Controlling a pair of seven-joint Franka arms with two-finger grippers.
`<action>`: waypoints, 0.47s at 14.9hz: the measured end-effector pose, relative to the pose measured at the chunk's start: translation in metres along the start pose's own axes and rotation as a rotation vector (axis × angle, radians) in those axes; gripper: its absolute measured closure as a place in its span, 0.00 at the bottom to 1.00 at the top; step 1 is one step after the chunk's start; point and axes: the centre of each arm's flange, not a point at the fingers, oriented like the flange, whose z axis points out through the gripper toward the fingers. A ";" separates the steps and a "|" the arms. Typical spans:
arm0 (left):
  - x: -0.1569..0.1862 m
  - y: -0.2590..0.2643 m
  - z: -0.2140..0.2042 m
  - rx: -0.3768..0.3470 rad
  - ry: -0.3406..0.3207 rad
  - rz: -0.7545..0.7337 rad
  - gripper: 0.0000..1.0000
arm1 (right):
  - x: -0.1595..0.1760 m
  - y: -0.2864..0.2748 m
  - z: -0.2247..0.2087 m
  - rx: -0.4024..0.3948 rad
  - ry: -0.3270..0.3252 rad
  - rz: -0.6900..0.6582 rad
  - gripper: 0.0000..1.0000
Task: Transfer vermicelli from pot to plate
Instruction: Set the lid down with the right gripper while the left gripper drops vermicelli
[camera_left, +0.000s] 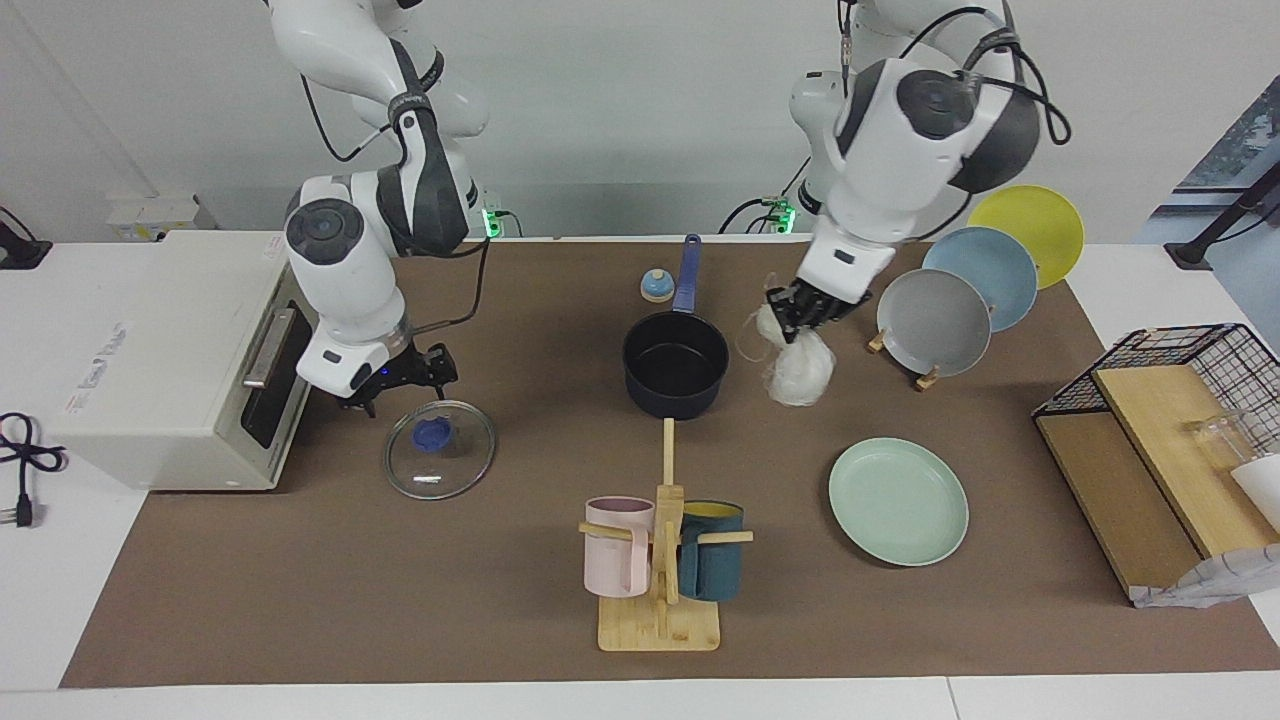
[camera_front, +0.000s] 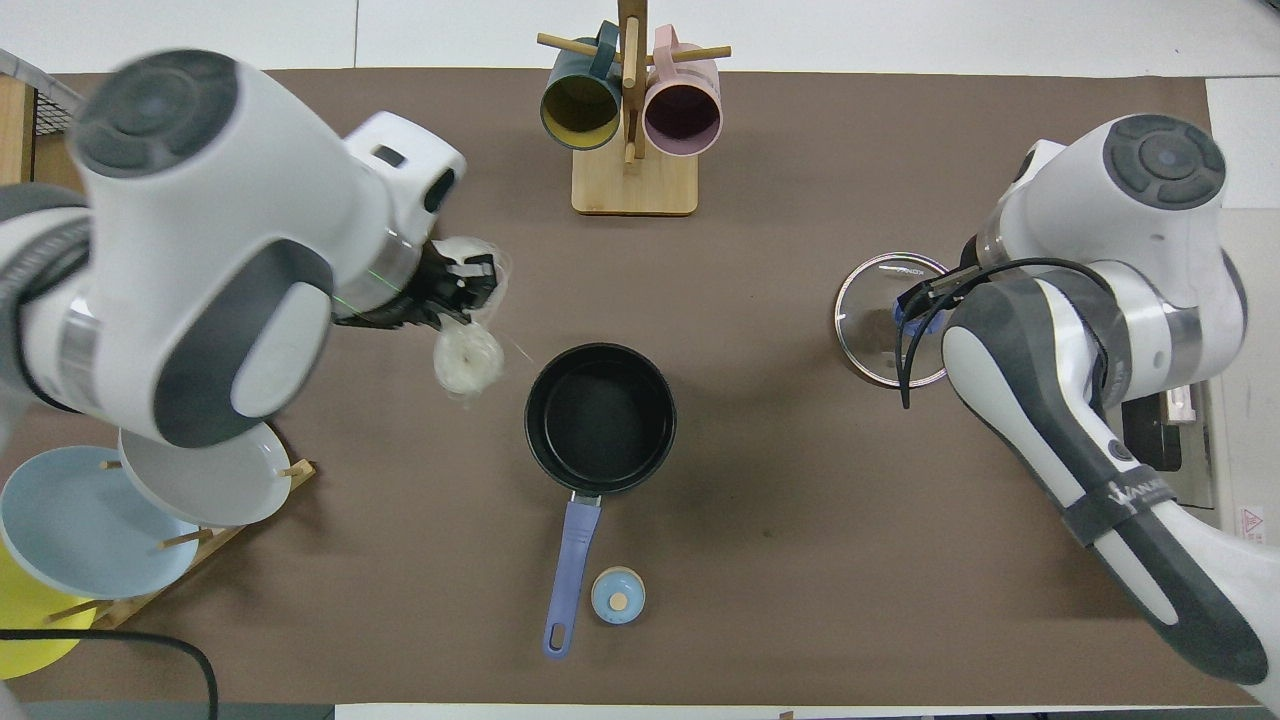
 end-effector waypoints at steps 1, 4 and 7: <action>0.019 -0.025 0.002 -0.007 0.009 -0.001 0.80 | -0.007 -0.001 -0.018 -0.001 -0.008 0.014 0.00; 0.063 -0.082 0.027 -0.014 0.024 0.037 0.80 | -0.033 -0.006 -0.068 0.034 -0.020 0.105 0.00; 0.096 -0.104 0.061 -0.025 0.073 0.070 0.80 | -0.065 -0.001 -0.107 0.030 -0.029 0.159 0.00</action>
